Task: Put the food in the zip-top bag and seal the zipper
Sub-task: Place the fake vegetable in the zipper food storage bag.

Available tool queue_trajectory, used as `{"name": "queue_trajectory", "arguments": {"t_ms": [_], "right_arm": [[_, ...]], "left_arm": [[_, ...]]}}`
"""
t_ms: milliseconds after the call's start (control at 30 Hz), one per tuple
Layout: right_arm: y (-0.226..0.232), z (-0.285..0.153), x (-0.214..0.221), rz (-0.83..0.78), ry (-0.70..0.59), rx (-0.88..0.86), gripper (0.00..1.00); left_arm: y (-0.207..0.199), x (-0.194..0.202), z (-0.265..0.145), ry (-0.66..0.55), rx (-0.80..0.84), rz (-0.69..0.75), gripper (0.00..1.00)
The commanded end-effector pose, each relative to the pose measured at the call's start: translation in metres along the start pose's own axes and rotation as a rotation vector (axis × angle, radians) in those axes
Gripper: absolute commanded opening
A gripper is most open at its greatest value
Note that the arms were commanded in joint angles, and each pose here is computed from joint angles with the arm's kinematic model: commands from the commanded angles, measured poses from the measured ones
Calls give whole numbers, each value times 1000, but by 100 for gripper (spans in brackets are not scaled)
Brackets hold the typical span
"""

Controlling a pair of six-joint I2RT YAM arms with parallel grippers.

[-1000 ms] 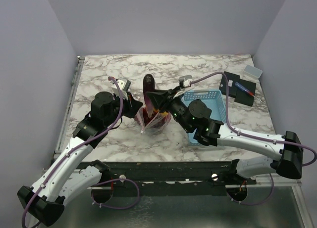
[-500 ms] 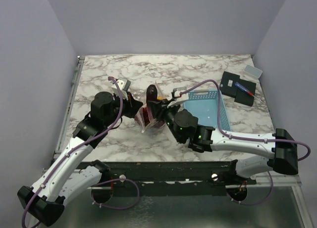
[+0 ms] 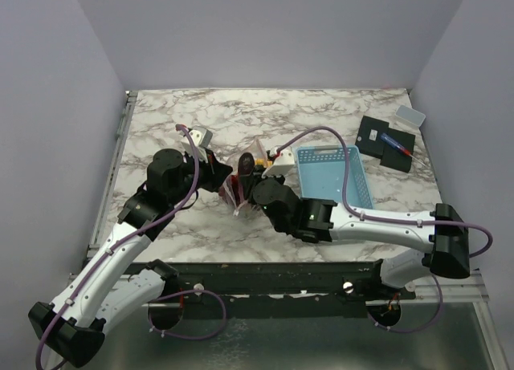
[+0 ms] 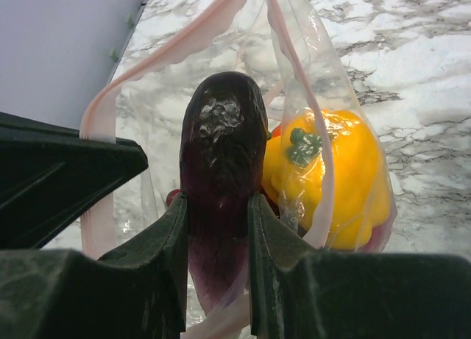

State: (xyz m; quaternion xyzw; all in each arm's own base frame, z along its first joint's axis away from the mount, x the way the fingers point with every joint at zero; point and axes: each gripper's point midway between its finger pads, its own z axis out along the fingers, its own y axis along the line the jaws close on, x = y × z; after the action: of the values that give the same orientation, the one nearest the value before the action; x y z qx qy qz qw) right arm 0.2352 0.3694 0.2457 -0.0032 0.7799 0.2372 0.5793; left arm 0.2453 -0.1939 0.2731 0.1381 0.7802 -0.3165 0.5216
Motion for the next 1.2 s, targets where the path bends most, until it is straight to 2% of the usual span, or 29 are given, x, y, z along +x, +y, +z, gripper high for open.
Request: {"name": "queue_trajectory", "arguments": {"t_ms": [0,33,67,133,200,267,433,833,1167], "right_arm": [[-8,-4,-2,20,42,115,1],[-8,-4,-4,14,47,124,1],[-7,-4,-5,3,52,133,7],[-6,-2,-6,-25,64,153,26],[-7,0,-4,-41,75,184,38],[-8,1,-2,-49,83,205,46],[-7,0,-6,-37,75,204,56],[9,-24,-47,19,59,58,60],[54,-43,-40,-56,202,-209,62]], "left_arm": [[-8,-3,-2,-20,48,0,0],[-8,-3,-2,-19,51,1,0],[-9,-3,-2,-20,54,1,0],[-10,-3,-2,-21,57,1,0],[-10,-3,-2,-21,57,2,0],[-9,-3,-2,-21,55,1,0],[-9,-3,-2,-21,57,2,0],[-9,-3,-3,-24,54,0,0],[-9,-3,-2,-21,52,-4,0]]}}
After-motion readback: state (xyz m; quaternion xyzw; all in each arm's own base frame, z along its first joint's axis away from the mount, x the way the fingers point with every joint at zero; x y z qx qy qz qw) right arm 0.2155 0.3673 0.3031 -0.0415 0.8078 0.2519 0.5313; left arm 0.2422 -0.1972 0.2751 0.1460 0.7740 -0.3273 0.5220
